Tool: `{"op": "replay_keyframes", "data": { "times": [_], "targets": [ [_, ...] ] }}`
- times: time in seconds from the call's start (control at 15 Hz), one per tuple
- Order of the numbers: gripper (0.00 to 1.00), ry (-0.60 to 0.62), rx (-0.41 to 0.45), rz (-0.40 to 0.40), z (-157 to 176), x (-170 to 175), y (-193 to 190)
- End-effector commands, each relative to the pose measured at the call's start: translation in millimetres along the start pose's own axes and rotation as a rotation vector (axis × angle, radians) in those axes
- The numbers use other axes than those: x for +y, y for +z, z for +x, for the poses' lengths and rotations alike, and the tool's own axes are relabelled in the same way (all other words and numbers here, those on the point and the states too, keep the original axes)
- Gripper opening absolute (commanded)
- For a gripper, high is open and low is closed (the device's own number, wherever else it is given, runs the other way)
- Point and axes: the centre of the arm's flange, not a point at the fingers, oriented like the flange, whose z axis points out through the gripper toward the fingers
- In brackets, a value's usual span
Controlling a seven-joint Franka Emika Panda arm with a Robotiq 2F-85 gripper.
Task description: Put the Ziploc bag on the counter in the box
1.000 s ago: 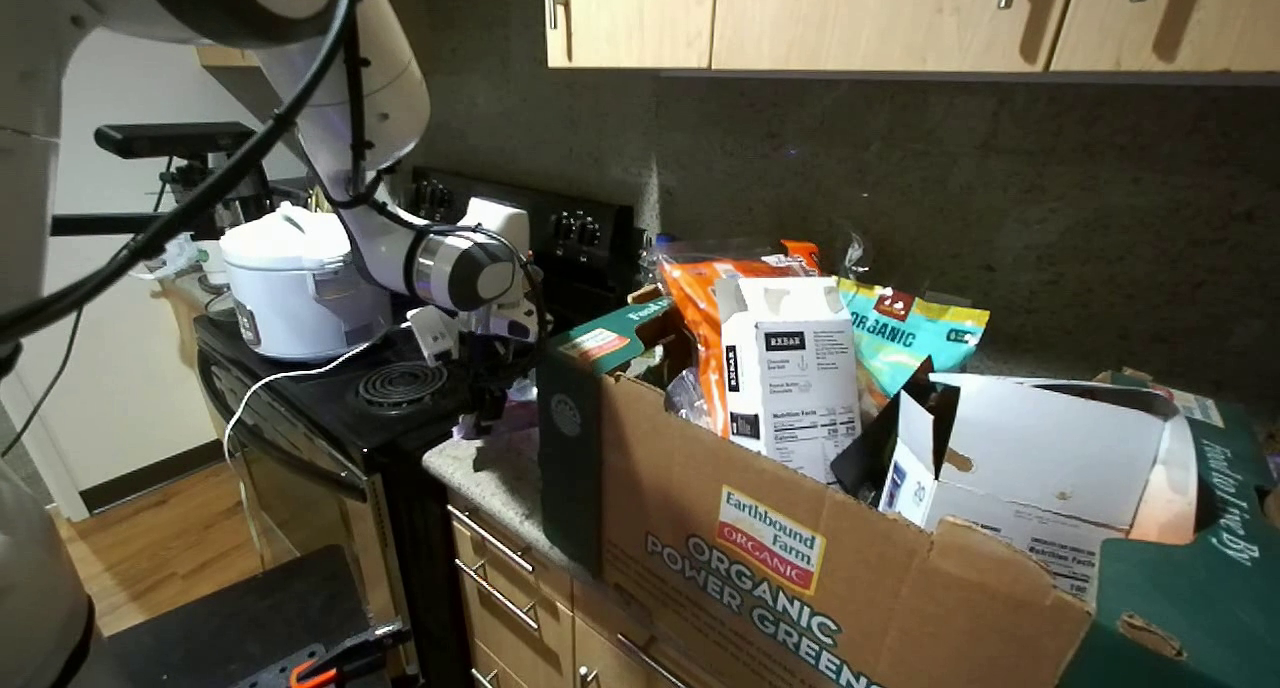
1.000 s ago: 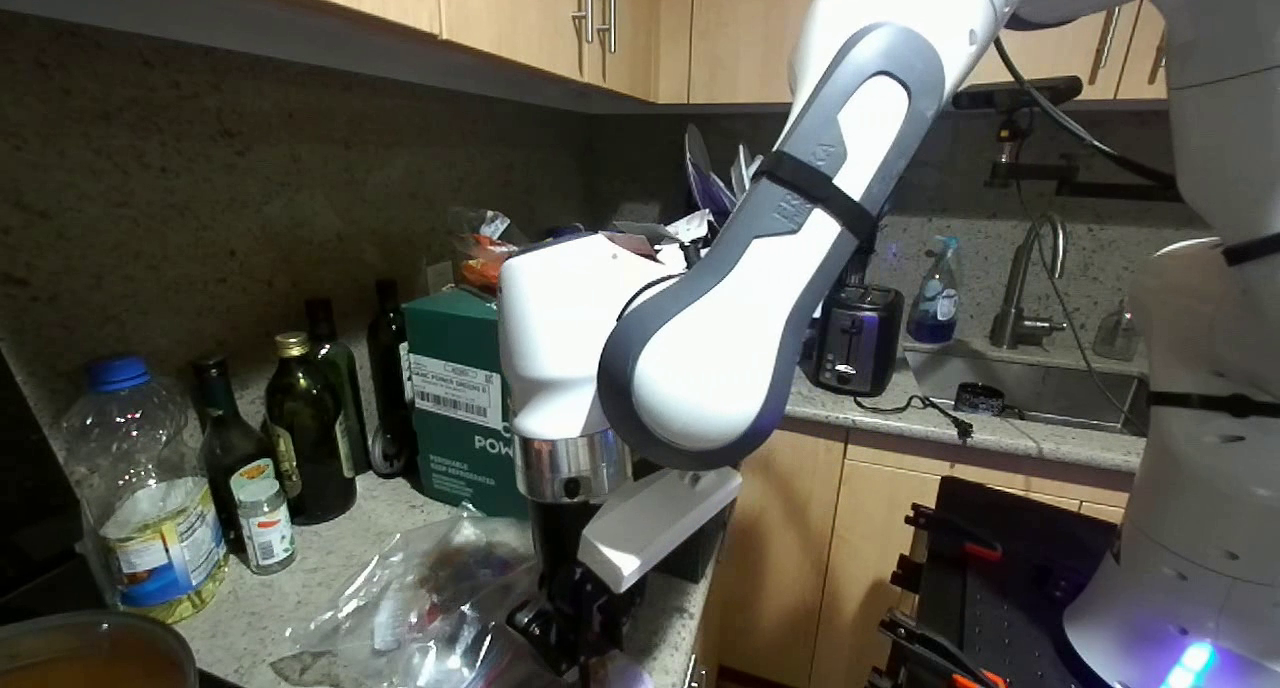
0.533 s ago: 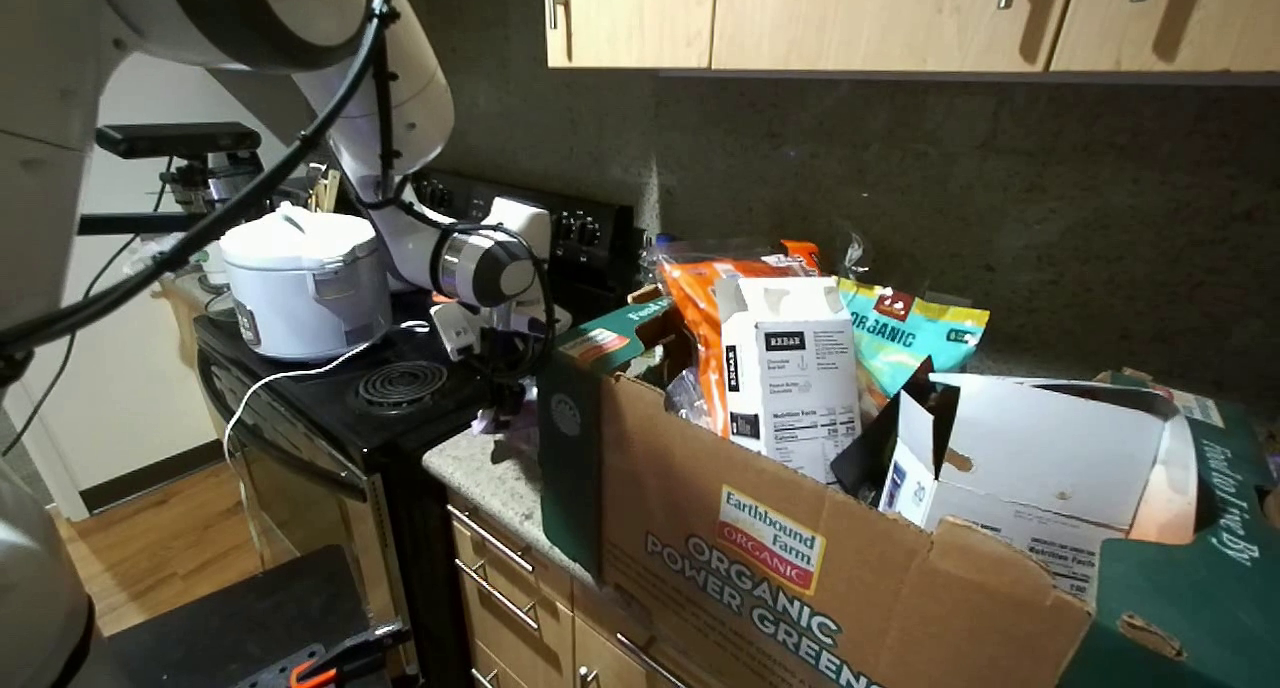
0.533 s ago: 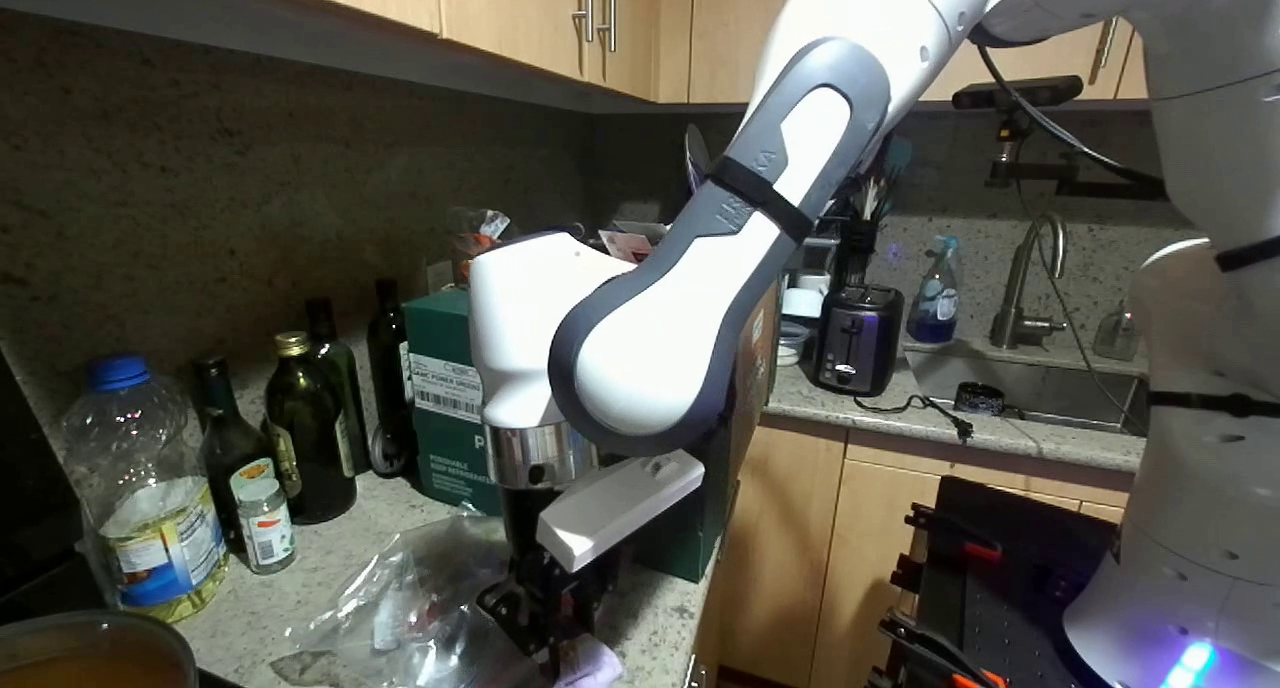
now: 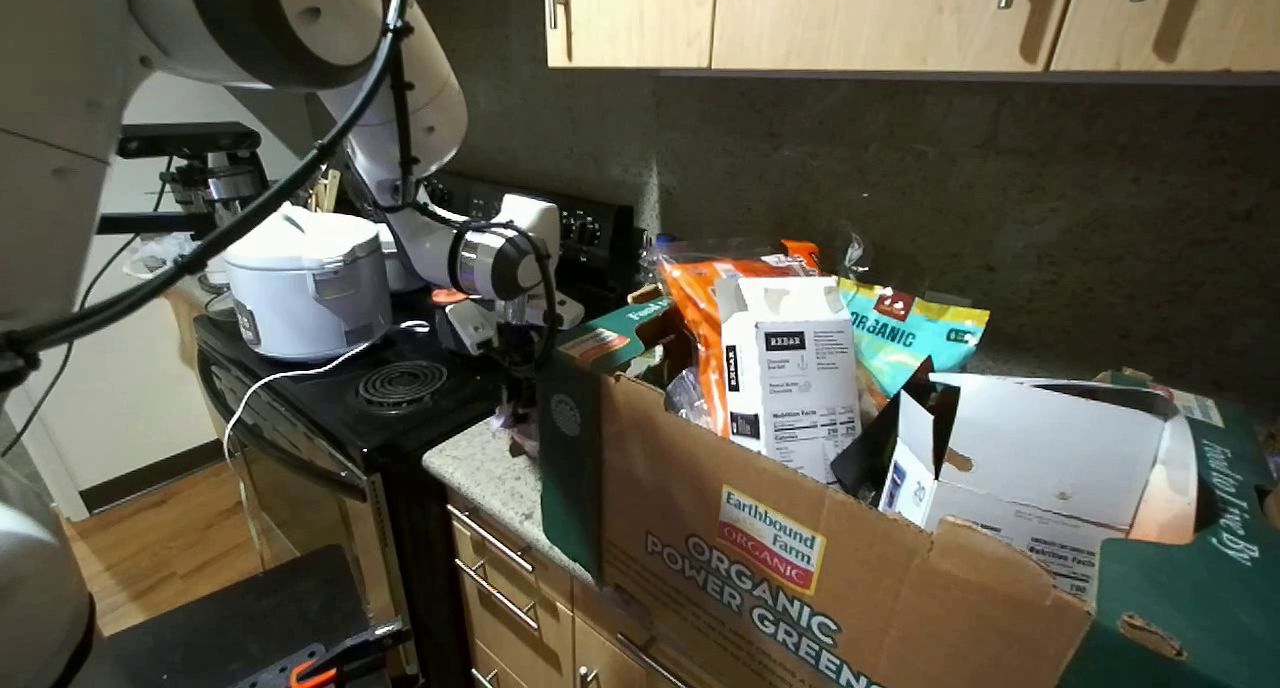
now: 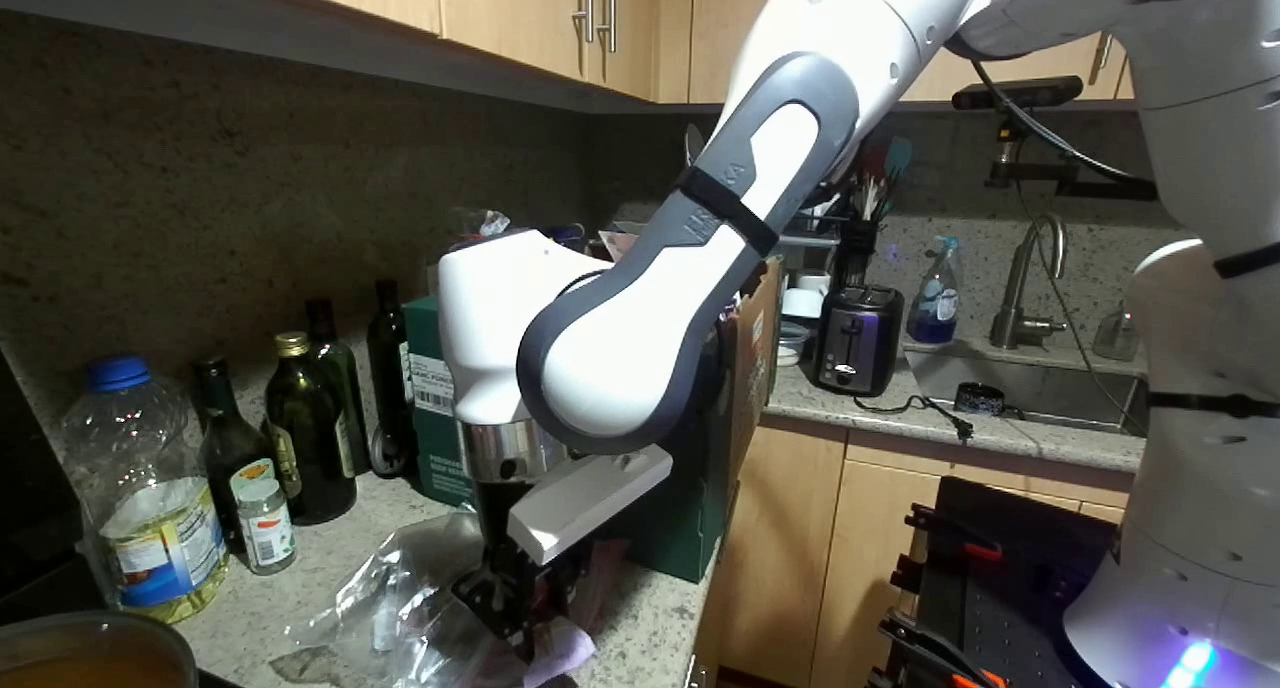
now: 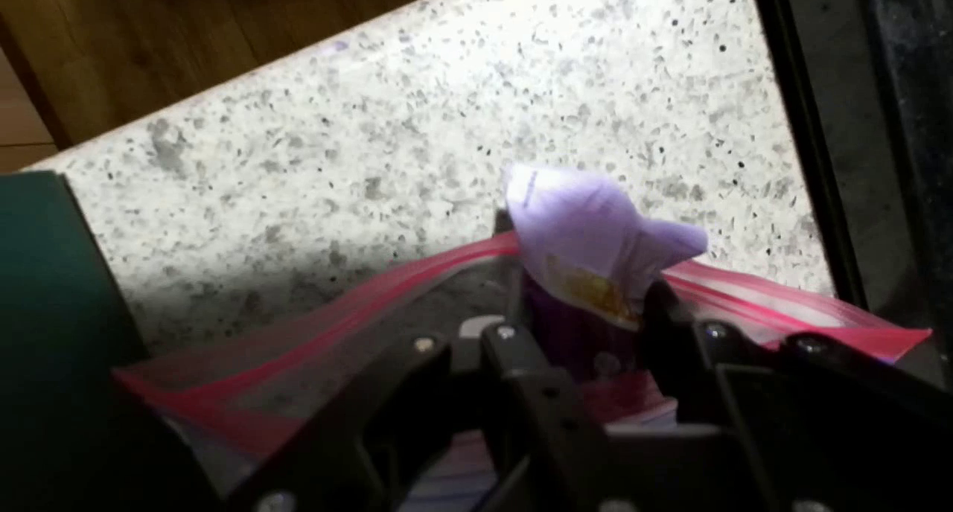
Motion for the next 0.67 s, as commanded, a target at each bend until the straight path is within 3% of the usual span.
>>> {"op": "replay_keyframes", "data": {
  "times": [0.0, 0.6],
  "targets": [
    [0.12, -0.026, 0.032, -0.057, 9, -11, -2],
    [0.12, -0.067, 0.151, -0.087, 13, -21, -7]
  ]
}}
